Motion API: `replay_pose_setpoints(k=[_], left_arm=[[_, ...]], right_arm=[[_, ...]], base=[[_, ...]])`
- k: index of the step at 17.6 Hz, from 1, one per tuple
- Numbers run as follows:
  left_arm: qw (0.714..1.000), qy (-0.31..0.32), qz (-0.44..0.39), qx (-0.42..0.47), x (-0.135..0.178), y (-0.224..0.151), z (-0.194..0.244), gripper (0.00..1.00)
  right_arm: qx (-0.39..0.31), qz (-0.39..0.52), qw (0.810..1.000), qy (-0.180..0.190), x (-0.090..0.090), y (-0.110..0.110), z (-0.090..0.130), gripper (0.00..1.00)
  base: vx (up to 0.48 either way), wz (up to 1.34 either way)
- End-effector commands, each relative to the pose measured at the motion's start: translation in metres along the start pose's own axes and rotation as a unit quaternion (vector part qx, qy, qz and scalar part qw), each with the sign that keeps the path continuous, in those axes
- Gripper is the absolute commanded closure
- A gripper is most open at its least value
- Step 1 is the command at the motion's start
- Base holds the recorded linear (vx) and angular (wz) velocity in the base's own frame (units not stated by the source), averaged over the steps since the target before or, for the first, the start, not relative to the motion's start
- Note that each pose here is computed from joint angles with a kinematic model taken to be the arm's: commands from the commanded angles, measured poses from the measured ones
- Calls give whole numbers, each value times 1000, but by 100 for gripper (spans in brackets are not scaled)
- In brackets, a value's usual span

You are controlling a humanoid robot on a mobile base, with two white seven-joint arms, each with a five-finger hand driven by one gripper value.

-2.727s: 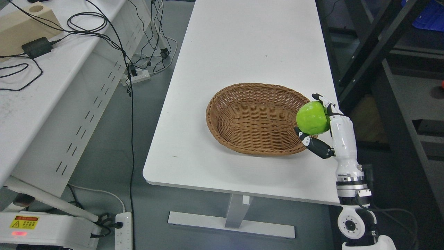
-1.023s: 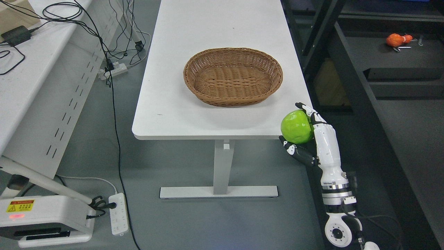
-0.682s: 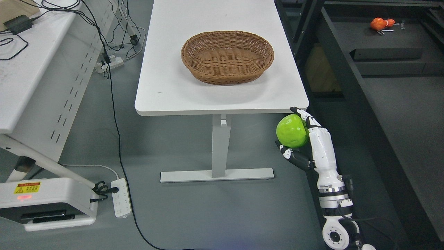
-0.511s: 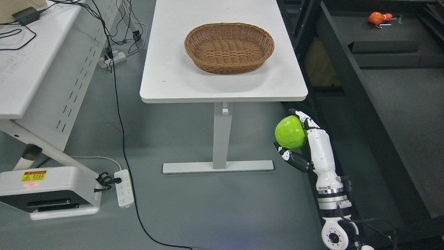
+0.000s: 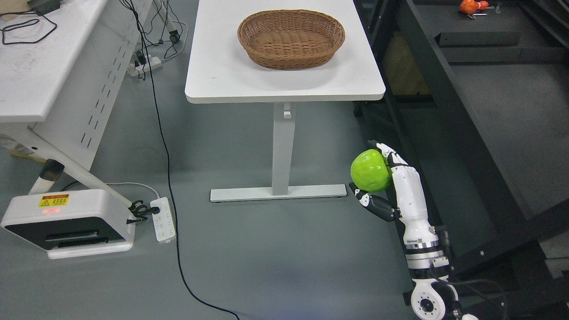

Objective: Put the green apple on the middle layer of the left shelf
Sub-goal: 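Carry the green apple in the right hand toward the dark shelf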

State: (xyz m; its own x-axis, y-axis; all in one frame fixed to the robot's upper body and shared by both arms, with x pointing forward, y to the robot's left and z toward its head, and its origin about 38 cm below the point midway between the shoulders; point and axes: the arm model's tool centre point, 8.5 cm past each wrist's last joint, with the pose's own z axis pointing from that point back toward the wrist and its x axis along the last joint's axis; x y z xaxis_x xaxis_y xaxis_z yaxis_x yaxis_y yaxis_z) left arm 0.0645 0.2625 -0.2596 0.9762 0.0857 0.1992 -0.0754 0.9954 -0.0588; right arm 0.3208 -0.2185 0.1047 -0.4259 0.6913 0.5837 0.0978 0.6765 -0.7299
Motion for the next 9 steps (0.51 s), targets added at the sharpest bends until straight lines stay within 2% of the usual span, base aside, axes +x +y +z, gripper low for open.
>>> replay_pose_setpoints(k=[1, 6, 9], left_arm=[[1000, -1, -1, 9, 1, 11, 1, 0], [1000, -1, -1, 9, 1, 11, 1, 0], [1000, -1, -1, 9, 1, 11, 1, 0]], right_arm=[[2, -2, 1000, -5, 2, 1, 0, 100], [3, -2, 1000, -4, 1, 2, 1, 100], [4, -2, 1000, -3, 1, 2, 3, 100]], base=[[-217, -149], [-188, -264], [-154, -539]])
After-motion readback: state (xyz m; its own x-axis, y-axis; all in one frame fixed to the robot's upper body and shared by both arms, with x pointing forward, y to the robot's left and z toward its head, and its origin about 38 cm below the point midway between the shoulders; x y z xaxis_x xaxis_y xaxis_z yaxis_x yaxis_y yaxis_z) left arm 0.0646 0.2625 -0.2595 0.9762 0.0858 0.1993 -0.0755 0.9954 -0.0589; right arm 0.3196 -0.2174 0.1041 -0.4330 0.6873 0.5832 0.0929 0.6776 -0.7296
